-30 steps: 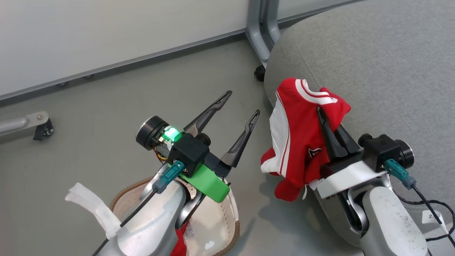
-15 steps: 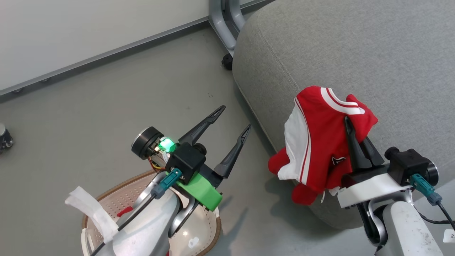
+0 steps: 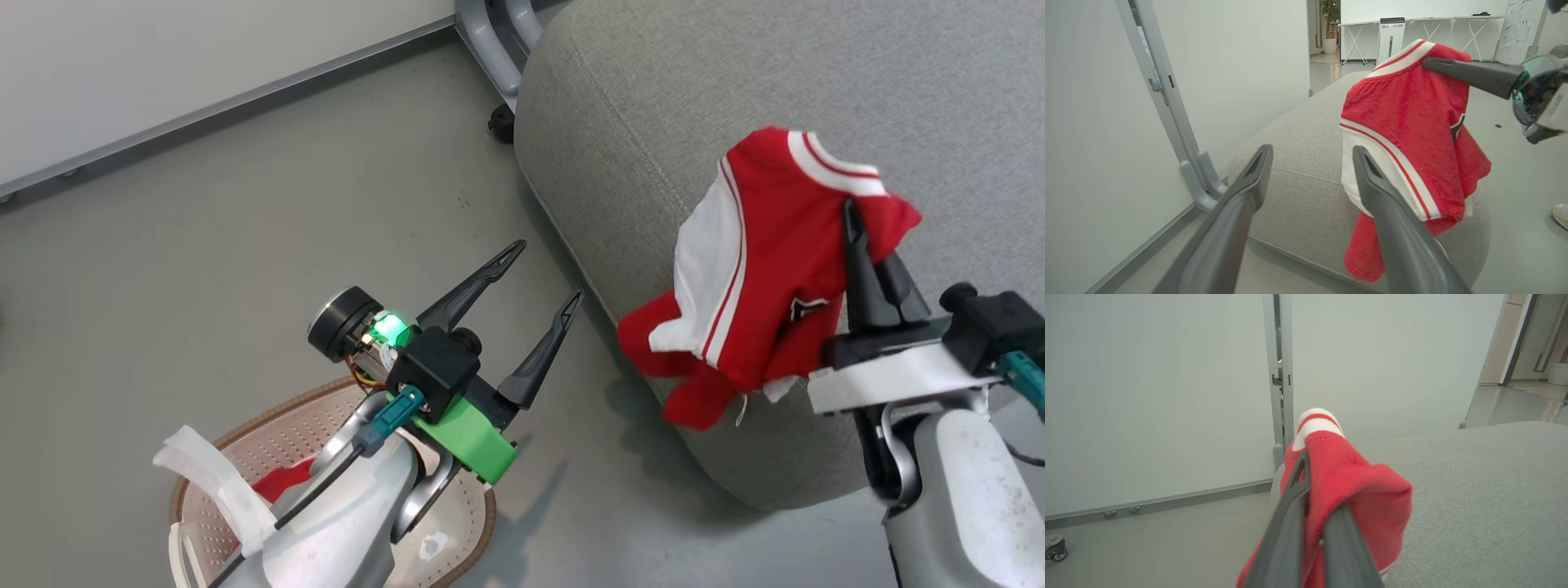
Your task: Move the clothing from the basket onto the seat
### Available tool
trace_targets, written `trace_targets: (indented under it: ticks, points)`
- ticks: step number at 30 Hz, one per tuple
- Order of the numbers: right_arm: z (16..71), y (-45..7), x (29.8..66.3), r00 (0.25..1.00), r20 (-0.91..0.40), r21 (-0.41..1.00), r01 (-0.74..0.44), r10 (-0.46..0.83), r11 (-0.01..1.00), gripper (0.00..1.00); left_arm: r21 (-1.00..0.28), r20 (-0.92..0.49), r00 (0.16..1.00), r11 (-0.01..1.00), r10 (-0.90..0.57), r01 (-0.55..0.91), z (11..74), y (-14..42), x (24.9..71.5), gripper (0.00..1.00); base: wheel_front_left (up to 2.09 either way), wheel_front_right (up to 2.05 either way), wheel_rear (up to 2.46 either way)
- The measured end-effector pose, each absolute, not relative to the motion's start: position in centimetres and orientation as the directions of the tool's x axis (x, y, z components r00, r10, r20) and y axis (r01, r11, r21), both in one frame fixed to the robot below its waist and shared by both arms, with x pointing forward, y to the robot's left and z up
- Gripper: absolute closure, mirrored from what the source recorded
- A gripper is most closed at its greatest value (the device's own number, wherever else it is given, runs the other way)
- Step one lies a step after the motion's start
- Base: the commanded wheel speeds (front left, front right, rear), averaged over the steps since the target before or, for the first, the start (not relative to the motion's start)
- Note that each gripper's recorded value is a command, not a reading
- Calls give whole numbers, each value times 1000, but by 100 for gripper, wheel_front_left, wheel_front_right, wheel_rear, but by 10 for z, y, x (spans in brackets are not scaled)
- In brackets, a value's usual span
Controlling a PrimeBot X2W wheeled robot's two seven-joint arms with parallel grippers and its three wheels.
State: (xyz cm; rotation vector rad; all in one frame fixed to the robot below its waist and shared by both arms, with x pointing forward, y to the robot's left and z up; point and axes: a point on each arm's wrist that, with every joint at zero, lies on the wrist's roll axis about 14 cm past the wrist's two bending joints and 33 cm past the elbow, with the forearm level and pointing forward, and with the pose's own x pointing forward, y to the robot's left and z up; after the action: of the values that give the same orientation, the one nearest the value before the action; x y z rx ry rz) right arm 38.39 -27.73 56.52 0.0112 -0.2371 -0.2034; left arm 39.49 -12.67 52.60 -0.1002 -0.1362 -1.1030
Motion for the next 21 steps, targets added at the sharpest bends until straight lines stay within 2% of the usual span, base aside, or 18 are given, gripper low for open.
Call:
trace_targets:
  ticks: [7,21]
  points:
    - [606,-296,418,913,343,1,234,-220,972,100,-24,156,436,438,-886,899,517,-127,402,0,0,0,0]
    - [675,-324,508,817,530,-135,347,-228,928,100,-72,119,439,434,-890,898,469,-118,439,0,0,0,0]
